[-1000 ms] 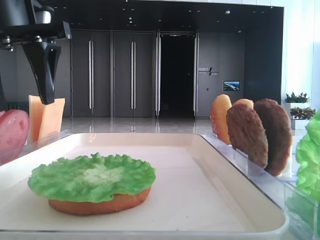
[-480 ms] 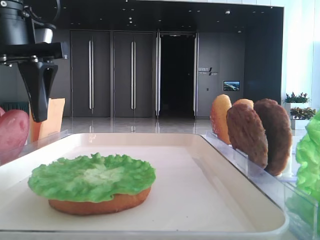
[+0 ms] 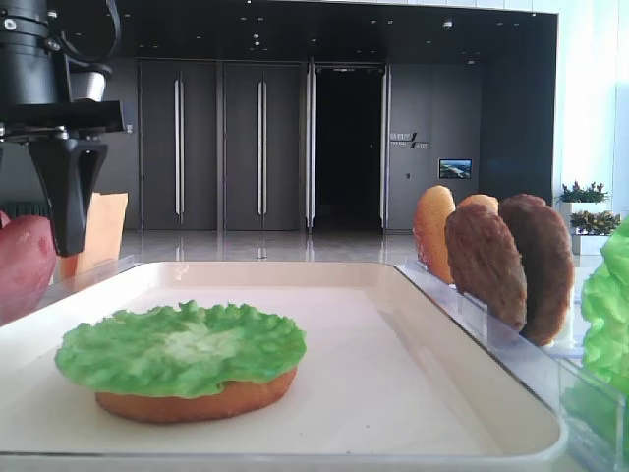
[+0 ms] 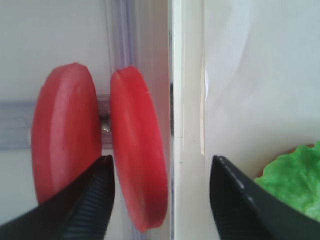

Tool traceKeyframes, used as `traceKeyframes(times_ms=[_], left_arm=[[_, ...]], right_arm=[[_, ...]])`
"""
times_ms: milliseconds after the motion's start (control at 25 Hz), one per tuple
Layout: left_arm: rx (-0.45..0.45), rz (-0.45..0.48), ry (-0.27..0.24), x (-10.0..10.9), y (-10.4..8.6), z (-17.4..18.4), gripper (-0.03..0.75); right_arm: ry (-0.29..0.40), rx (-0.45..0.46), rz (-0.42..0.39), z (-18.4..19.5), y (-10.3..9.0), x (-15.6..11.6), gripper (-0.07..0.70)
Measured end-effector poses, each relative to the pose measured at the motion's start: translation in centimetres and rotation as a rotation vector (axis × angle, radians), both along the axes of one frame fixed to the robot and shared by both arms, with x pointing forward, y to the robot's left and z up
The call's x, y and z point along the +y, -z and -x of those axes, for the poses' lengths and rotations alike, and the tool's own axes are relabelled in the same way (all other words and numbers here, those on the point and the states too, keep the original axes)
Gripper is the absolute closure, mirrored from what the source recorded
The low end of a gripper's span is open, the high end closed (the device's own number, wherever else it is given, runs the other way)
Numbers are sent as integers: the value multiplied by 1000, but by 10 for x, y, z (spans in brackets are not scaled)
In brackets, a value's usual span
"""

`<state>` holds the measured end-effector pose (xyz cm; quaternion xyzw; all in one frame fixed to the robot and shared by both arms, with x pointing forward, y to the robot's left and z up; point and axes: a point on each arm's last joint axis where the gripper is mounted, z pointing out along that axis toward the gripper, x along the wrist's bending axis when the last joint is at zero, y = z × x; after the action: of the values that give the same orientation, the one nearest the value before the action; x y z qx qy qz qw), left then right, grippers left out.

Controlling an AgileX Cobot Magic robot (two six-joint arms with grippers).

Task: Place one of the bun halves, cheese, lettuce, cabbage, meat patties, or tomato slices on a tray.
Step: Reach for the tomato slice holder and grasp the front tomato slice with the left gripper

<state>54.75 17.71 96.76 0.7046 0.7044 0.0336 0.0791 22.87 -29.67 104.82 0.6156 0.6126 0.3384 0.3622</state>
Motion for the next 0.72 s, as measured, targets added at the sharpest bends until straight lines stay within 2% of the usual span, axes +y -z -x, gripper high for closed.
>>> traceKeyframes(times_ms=[280, 400, 720], left_arm=[[0, -8, 5, 1, 0, 0, 550], [8, -20, 29, 1, -1, 0, 644], [32, -38, 46, 2, -4, 1, 651]], right_arm=[[-2, 0, 1, 0, 0, 0, 279], [-6, 0, 0, 0, 0, 0, 279], [-6, 0, 0, 0, 0, 0, 279]])
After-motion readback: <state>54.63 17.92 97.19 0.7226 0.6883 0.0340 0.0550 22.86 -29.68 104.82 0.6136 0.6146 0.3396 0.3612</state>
